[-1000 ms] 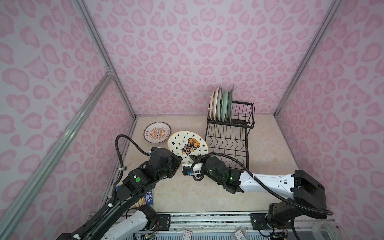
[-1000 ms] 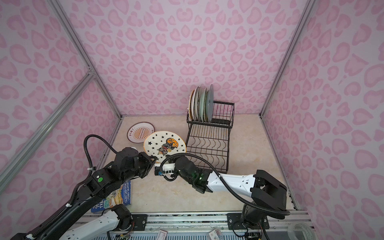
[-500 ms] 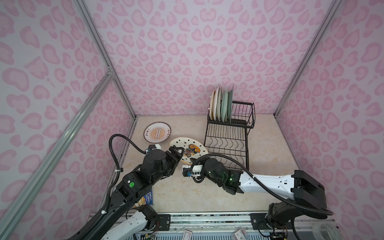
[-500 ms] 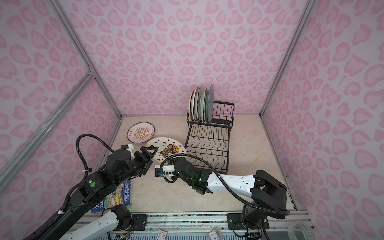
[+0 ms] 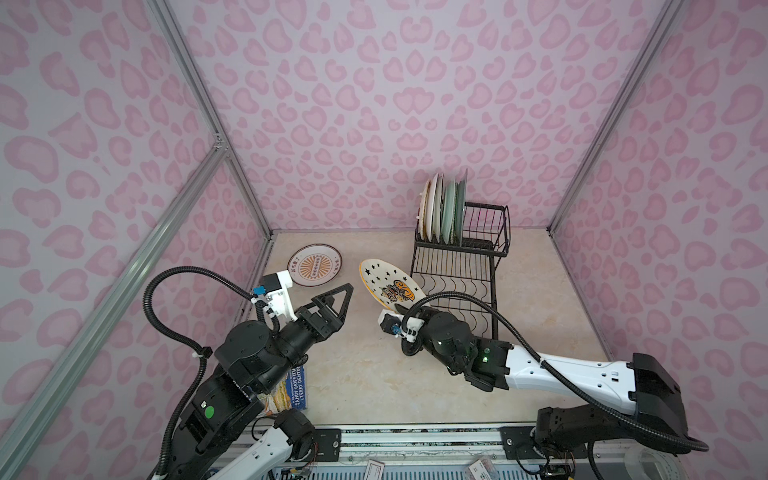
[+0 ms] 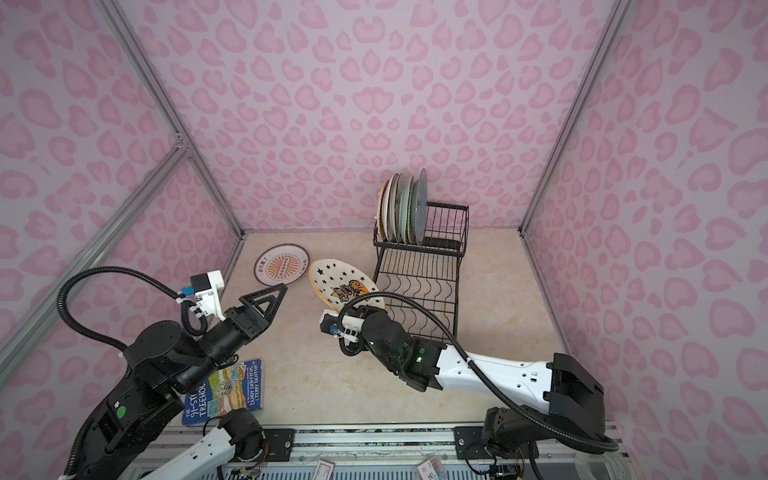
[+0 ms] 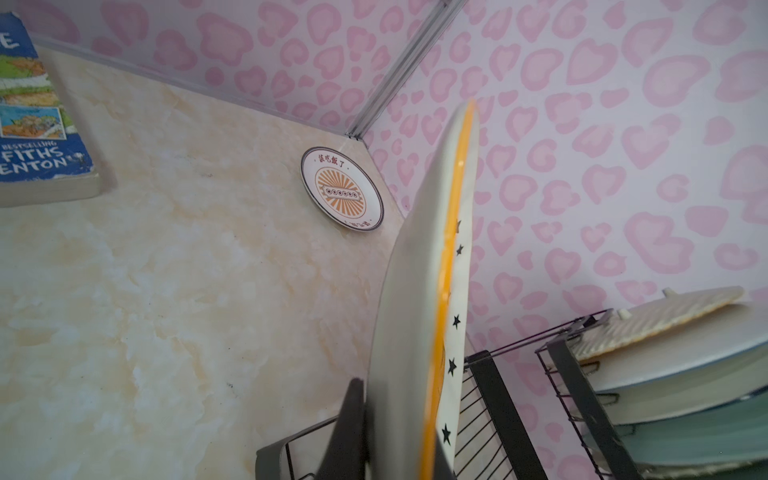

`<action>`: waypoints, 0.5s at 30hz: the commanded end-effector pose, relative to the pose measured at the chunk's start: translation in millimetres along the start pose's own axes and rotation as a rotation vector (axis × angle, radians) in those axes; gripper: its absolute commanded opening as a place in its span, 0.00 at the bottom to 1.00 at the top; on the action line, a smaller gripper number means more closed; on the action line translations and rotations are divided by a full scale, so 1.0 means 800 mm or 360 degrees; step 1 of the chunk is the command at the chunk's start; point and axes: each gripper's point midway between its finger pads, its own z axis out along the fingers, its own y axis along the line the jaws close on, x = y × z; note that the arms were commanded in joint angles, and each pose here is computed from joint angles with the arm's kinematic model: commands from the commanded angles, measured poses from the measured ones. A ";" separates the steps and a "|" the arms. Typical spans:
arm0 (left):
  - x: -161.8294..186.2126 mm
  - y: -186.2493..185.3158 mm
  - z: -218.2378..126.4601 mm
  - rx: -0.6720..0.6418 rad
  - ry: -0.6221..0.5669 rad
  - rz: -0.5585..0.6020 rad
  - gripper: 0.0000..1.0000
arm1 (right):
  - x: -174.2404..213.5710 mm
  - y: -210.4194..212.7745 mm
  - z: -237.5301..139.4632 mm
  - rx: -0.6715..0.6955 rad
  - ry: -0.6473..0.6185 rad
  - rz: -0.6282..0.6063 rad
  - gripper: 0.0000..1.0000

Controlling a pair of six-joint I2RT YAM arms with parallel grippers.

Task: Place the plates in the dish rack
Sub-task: 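Lift the star plate upright with the right gripper while the left gripper releases and withdraws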

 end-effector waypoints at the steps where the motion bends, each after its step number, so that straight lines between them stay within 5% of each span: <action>1: 0.002 -0.021 -0.009 0.0124 0.0043 0.0321 0.98 | -0.036 -0.045 -0.026 0.0194 -0.0106 0.0246 0.00; 15: 0.041 0.012 -0.026 0.0152 0.0129 0.0748 0.97 | -0.131 -0.173 -0.124 0.0365 -0.0261 0.0839 0.00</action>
